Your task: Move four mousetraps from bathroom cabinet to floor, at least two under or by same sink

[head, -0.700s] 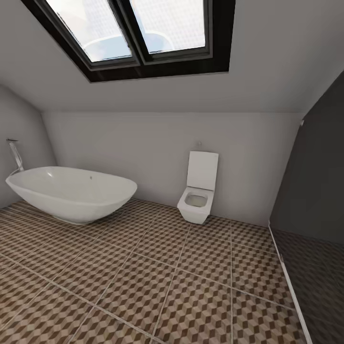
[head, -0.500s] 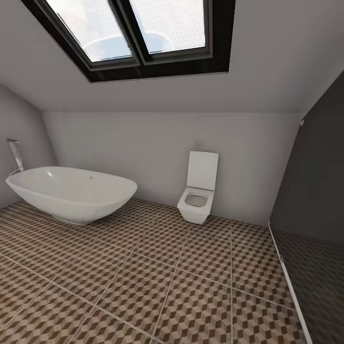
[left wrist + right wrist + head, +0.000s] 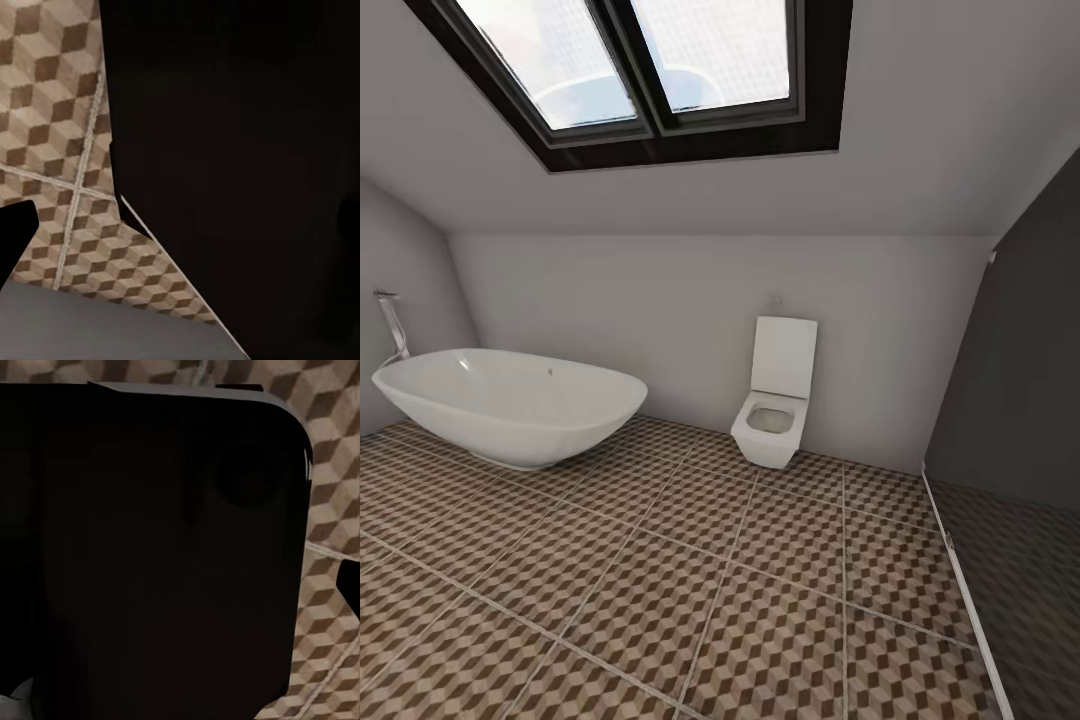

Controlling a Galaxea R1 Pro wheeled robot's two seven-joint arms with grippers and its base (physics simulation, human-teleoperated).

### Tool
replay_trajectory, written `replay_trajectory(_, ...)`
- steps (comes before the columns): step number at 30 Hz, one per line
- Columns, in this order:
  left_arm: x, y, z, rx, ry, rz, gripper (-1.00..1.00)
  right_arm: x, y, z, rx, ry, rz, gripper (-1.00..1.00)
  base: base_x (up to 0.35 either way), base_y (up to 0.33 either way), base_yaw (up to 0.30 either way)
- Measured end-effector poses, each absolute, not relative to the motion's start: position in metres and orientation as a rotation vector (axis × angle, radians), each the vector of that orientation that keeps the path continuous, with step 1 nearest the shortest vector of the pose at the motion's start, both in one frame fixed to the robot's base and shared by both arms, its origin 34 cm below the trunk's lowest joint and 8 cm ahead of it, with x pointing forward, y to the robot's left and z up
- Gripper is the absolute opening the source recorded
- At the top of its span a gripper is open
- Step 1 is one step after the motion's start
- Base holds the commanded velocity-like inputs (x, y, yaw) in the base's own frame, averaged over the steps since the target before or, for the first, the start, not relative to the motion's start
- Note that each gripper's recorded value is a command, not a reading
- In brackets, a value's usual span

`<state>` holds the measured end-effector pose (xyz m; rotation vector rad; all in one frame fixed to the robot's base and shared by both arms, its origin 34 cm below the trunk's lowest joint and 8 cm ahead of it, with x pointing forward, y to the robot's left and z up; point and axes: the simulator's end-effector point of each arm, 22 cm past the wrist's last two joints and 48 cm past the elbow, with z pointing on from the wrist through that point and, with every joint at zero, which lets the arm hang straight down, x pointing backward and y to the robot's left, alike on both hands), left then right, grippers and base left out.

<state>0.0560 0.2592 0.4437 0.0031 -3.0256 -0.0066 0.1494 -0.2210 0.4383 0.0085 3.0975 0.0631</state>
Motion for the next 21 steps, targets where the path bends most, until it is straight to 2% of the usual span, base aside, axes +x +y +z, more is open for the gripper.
replay_trajectory(21, 0.056, 0.259, 0.444, 0.004, -3.026, -0.006, 1.0, 0.185, -0.221, 0.443, 0.013, 2.934, 0.059, 1.0, 0.0, 0.0, 0.0)
